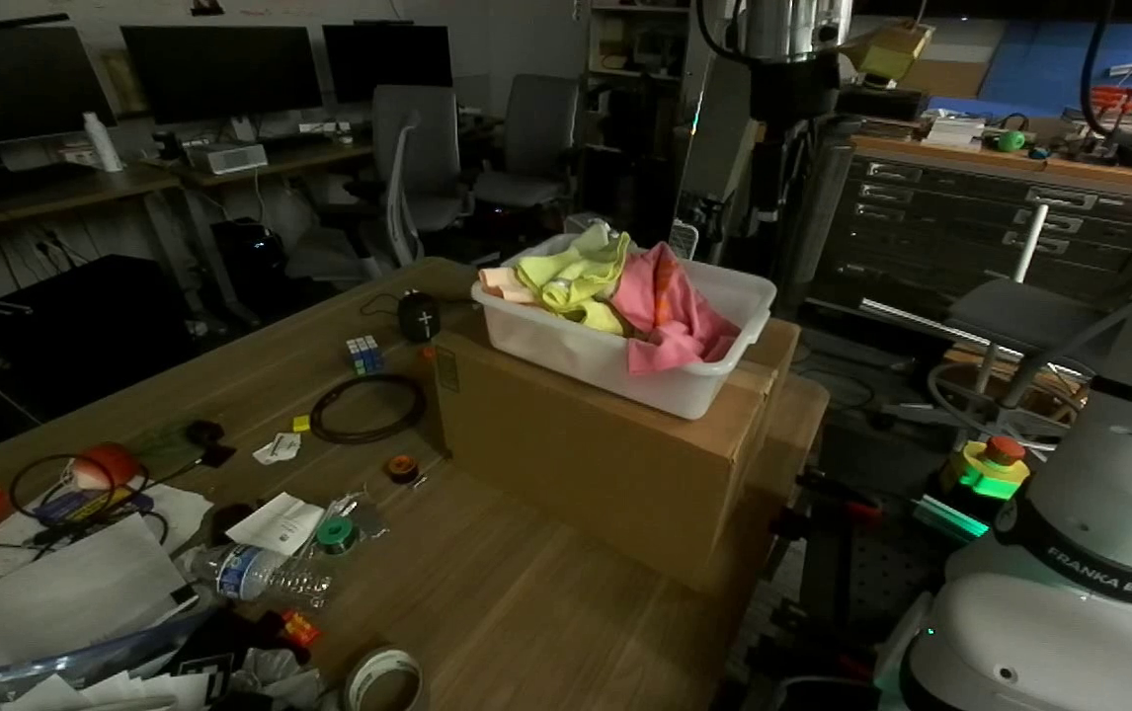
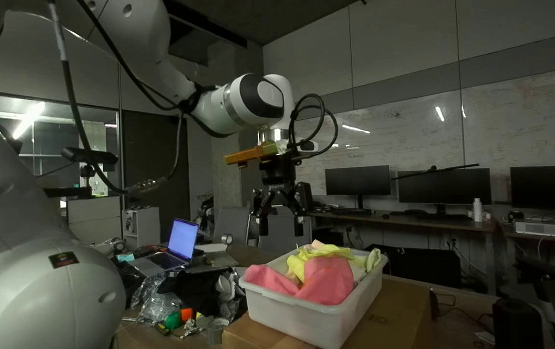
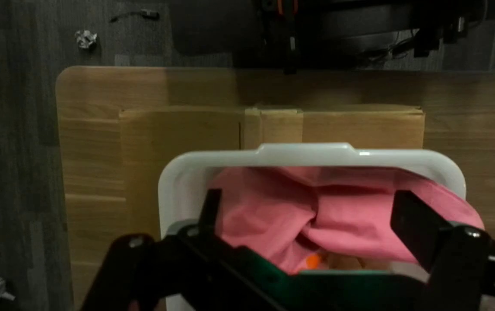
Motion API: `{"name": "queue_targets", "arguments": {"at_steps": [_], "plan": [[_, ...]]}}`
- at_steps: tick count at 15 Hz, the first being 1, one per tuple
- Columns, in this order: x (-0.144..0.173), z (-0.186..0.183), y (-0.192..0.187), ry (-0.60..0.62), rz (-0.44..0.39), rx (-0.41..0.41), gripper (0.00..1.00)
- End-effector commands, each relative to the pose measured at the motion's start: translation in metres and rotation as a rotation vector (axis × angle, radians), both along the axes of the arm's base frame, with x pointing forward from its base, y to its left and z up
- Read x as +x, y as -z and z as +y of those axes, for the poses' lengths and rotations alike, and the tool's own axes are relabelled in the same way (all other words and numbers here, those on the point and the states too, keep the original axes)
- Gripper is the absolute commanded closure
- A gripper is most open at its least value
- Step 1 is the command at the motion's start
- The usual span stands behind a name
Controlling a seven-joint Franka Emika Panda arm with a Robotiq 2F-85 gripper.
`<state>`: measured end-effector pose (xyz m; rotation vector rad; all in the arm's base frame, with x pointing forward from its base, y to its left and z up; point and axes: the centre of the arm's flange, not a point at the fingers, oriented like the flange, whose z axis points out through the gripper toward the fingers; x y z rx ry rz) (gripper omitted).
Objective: Take the t-shirts and towels out of the white storage bin and place them on the table
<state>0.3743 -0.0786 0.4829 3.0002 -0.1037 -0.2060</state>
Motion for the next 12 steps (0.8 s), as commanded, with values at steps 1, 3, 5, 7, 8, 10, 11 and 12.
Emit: {"name": "queue_targets", "arguments": {"at_steps": [1,3,5,7,8,10,11,12], "plan": [[0.031,0.007,0.005,-0.035,-0.099,-0.007,0.00],[0.045,0.013,0.014,-0.051,-0.131,-0.010,0.00],[0.057,0.018,0.028,-0.058,-0.152,-0.005,0.00],[0.069,0.023,0.044,-0.048,-0.166,-0.002,0.00],[0.074,0.025,0.053,-0.042,-0.165,-0.001,0.00],[0.083,0.025,0.071,-0.026,-0.165,-0.009,0.00],[0.087,0.024,0.079,-0.015,-0.168,-0.014,0.00],[0.091,0.022,0.088,0.009,-0.170,-0.026,0.00]]}}
